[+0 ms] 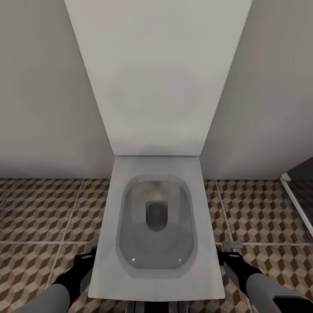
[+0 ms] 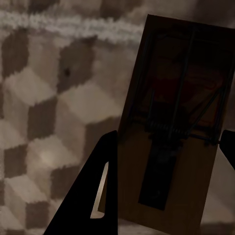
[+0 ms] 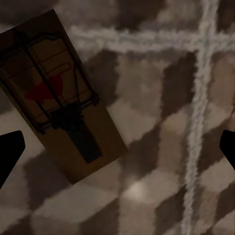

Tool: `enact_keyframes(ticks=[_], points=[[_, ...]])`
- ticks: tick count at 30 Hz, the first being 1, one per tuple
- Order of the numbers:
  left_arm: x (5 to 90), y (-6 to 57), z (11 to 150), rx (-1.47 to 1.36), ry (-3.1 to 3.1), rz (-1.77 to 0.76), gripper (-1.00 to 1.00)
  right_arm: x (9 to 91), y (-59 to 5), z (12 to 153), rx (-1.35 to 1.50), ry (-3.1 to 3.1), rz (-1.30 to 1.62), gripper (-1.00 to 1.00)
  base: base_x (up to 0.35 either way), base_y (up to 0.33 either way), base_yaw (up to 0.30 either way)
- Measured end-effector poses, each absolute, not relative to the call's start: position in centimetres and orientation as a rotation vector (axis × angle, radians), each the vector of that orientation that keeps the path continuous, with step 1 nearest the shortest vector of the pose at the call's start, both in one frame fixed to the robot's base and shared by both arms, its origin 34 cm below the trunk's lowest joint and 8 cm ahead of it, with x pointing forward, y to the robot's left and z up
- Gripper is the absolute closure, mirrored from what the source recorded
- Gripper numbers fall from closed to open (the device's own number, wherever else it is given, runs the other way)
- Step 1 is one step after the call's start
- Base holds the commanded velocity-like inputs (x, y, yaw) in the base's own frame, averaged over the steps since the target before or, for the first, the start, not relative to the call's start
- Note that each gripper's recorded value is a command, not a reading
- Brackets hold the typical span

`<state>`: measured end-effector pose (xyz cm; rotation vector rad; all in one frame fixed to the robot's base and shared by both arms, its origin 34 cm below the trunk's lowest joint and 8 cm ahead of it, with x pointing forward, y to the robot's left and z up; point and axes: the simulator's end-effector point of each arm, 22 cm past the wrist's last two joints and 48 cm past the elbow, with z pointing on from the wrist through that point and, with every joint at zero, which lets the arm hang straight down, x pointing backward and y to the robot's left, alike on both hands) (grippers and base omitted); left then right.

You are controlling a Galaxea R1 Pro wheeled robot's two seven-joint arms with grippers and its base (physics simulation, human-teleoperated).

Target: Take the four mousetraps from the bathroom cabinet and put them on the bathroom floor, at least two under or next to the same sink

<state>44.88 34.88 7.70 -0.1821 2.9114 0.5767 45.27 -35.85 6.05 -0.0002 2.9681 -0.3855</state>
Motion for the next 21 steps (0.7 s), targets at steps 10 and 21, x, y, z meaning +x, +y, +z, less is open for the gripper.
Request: enact_keyframes(ticks=[10, 21], points=[[43.7, 35.3, 7.5, -0.180, 2.934, 0.596, 1.00, 45.3, -35.9, 6.1, 0.000, 2.968, -0.386, -1.00, 0.000, 0.000, 0.000], [43.5, 35.4, 7.4, -0.178, 2.939, 0.601, 1.00, 45.3, -35.9, 6.1, -0.001, 2.968, -0.386, -1.00, 0.000, 0.000, 0.000]])
